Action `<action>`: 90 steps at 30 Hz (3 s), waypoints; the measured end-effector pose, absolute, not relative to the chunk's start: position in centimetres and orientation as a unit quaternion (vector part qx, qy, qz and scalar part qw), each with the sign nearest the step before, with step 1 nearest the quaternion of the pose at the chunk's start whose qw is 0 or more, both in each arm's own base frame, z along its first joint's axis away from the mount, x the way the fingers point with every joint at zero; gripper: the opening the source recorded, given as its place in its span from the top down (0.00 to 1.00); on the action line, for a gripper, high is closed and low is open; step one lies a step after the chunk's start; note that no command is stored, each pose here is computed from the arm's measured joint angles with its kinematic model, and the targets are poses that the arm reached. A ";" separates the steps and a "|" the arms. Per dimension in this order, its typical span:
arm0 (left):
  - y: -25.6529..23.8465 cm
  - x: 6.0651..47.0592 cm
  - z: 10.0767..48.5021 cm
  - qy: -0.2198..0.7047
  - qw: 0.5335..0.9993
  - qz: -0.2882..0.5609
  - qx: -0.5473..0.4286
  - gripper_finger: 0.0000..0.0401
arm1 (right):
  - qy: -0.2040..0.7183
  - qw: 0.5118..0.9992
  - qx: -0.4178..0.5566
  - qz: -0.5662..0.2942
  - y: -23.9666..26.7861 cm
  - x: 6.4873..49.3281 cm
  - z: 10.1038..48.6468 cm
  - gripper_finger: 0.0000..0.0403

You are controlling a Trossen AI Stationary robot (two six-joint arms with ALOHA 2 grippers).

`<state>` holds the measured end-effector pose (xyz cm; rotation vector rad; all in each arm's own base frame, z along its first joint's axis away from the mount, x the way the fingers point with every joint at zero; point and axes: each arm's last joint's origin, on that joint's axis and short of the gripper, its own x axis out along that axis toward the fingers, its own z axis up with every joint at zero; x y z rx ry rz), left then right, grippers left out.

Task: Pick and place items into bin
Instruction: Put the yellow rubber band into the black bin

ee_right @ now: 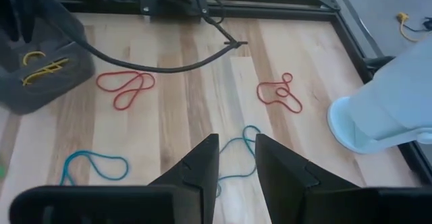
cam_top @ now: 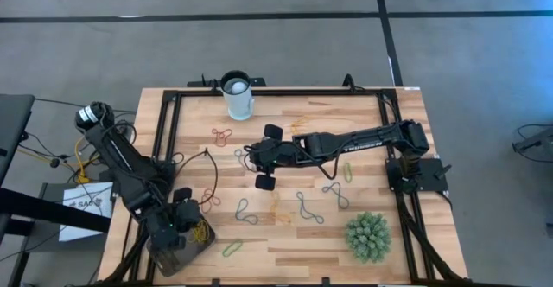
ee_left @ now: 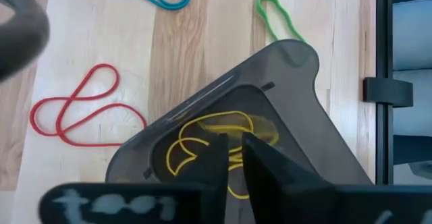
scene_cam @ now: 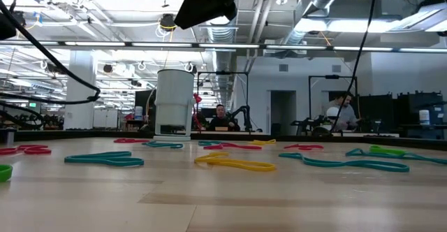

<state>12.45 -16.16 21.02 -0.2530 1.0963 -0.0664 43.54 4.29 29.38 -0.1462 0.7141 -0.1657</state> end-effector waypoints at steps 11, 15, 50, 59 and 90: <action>-16.4 12.8 23.5 0.528 0.842 -0.057 -0.095 0.83 | 0.363 0.918 -0.136 -0.080 4.0 42.3 30.6 0.77; -16.1 13.4 28.0 0.504 0.859 -0.050 -0.073 0.84 | 0.362 0.909 -0.161 -0.130 3.4 39.5 34.0 0.77; 1.0 17.4 35.5 0.504 0.796 0.336 0.020 0.85 | 0.549 0.815 -0.023 -0.186 -11.5 32.7 20.5 0.81; 3.5 19.9 31.8 0.511 0.829 0.226 0.020 0.85 | 0.585 0.794 -0.020 -0.163 -11.7 35.6 15.6 0.82; 6.0 19.8 31.7 0.503 0.830 0.241 0.011 0.85 | 0.577 0.792 0.043 -0.195 -13.4 36.4 13.1 0.89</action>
